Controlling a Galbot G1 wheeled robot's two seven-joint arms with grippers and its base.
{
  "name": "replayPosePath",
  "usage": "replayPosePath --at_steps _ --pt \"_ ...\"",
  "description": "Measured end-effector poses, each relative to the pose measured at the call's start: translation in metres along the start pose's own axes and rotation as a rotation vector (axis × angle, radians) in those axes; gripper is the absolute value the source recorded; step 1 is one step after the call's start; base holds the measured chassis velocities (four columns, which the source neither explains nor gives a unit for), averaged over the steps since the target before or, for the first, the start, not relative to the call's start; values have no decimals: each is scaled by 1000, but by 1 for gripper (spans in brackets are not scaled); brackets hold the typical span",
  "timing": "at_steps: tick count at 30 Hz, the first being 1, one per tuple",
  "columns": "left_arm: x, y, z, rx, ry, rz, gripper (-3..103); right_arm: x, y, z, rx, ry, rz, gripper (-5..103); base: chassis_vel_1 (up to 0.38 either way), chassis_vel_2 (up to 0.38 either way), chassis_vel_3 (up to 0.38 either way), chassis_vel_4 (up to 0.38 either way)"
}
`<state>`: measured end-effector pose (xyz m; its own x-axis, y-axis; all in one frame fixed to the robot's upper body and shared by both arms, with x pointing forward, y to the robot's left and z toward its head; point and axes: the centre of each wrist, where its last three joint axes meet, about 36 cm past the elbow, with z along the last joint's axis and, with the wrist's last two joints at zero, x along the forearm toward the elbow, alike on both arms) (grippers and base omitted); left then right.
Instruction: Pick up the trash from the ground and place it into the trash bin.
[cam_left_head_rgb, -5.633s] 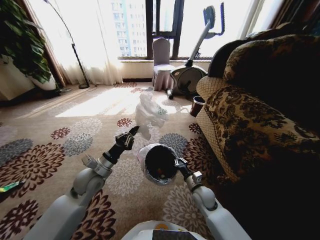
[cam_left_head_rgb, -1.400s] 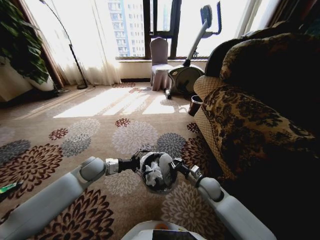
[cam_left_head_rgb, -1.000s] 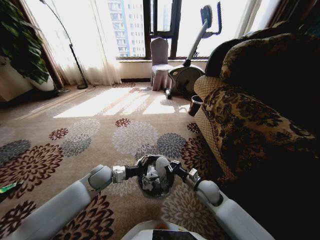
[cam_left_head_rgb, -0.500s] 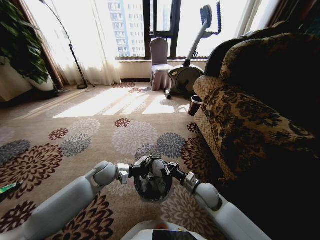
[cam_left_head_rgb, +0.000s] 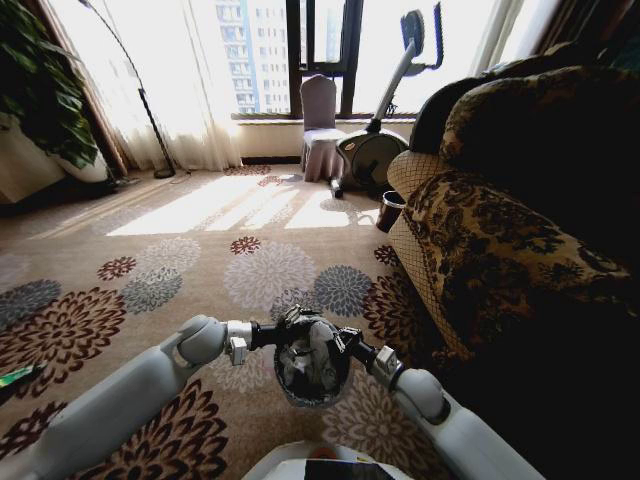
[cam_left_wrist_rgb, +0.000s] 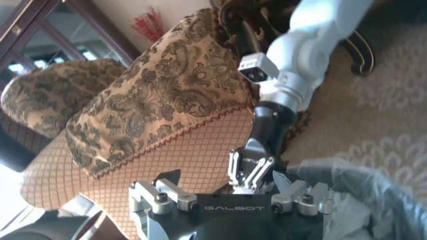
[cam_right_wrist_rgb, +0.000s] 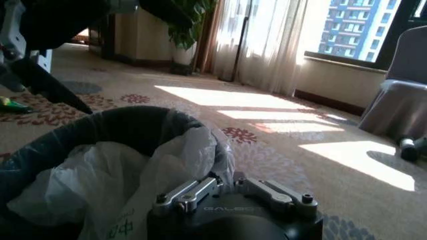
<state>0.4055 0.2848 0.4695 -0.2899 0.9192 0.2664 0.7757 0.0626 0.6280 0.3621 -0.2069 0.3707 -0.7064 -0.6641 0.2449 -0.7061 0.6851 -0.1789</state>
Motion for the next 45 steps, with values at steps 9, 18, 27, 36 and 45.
replayPosePath --at_steps 9,18,27,36,45 --pt "-12 -17 0 84 5 61 68 -3 2 -5 -2 -2 72 4 0 0 0 0" --pt "-25 -21 3 80 55 124 36 -8 12 -9 -1 -16 118 4 0 0 0 0" --pt "-27 -2 0 15 151 186 2 -21 26 -10 70 -38 147 4 0 0 0 0" --pt "-42 10 4 -79 203 270 0 -39 34 -6 128 -58 160 4 0 0 0 0" --pt "-83 33 30 -200 259 420 0 -39 22 -9 143 -62 183 4 0 0 0 0"
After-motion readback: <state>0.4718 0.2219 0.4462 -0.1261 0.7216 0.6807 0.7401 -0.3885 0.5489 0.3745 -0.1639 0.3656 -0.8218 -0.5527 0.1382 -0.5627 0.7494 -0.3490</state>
